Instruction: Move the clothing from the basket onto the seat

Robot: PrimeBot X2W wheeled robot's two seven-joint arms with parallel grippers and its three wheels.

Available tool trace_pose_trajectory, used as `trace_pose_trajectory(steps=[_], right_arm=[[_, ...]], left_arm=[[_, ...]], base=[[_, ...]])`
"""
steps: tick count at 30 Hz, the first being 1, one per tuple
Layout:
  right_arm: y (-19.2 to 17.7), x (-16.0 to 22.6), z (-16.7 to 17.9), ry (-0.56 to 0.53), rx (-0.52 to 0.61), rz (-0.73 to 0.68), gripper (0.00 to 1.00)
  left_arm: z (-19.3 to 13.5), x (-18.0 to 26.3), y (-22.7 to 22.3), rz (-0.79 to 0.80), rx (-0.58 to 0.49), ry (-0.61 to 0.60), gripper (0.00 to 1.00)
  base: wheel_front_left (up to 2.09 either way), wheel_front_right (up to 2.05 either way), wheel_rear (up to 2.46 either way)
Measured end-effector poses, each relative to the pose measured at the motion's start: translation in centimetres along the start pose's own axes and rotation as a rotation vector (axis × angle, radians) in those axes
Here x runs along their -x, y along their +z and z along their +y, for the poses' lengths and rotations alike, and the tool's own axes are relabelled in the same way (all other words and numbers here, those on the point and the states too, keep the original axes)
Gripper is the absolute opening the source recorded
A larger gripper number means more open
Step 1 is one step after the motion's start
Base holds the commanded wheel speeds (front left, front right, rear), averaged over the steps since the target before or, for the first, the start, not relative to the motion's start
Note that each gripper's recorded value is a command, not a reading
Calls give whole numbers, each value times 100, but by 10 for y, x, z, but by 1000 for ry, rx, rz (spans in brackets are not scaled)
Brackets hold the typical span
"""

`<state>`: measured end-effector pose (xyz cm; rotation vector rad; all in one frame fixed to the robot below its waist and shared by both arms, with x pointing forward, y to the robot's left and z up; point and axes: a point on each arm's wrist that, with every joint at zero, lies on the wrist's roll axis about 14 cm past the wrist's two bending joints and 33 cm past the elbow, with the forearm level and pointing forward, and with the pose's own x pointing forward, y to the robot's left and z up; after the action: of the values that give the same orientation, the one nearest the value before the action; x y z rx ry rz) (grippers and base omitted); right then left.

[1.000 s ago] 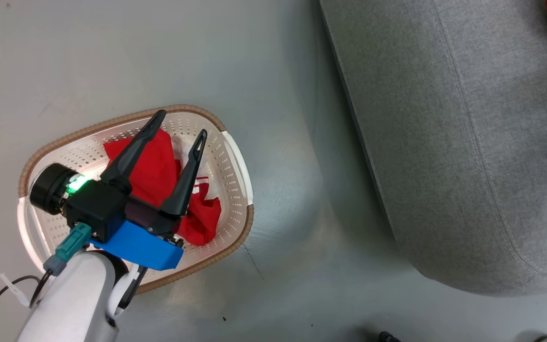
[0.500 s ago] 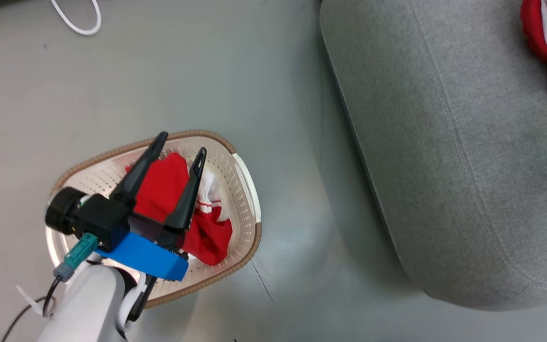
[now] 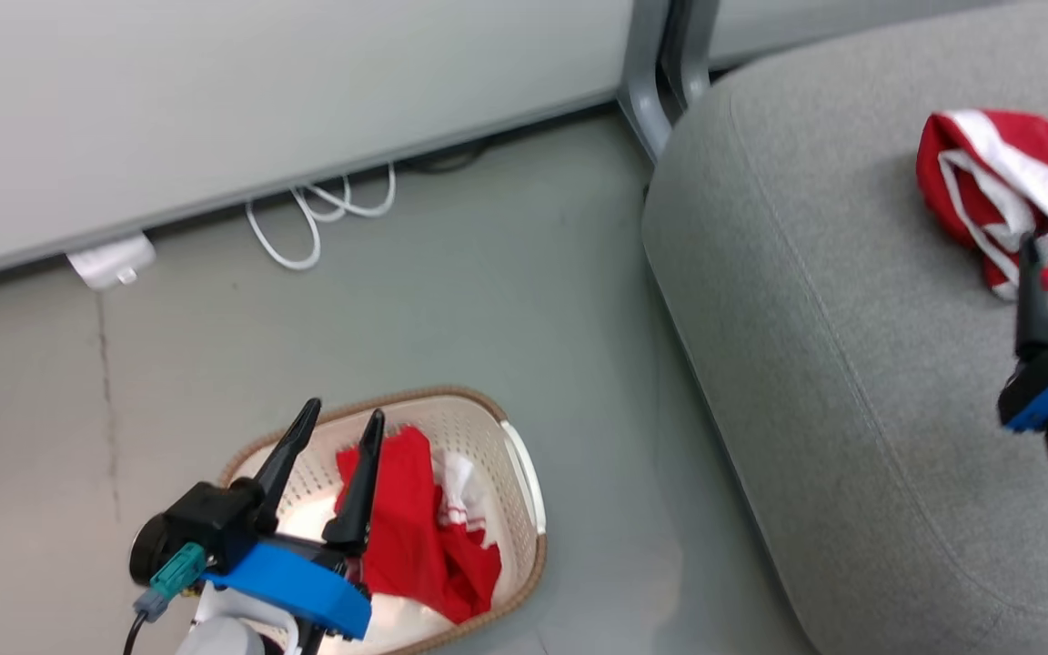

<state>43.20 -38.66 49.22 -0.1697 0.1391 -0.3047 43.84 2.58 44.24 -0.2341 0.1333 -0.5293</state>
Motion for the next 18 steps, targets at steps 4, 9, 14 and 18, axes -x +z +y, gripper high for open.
trace_pose_trajectory(steps=[4, 9, 14, 18], right_arm=[[13, 25, 28, 78, -38, -59, 100], [28, 59, 63, 165, -79, -133, 100], [37, 90, 102, 250, -125, -164, 100], [43, 114, 129, 304, -163, -169, 100]], left_arm=[[7, 25, 17, -40, -9, 69, 100], [20, 57, 32, -80, -22, 153, 100], [38, 88, 41, -115, -30, 245, 100], [51, 109, 48, -144, -35, 309, 100]], base=[[0, 0, 0], [0, 0, 0], [0, 0, 0], [0, 0, 0]])
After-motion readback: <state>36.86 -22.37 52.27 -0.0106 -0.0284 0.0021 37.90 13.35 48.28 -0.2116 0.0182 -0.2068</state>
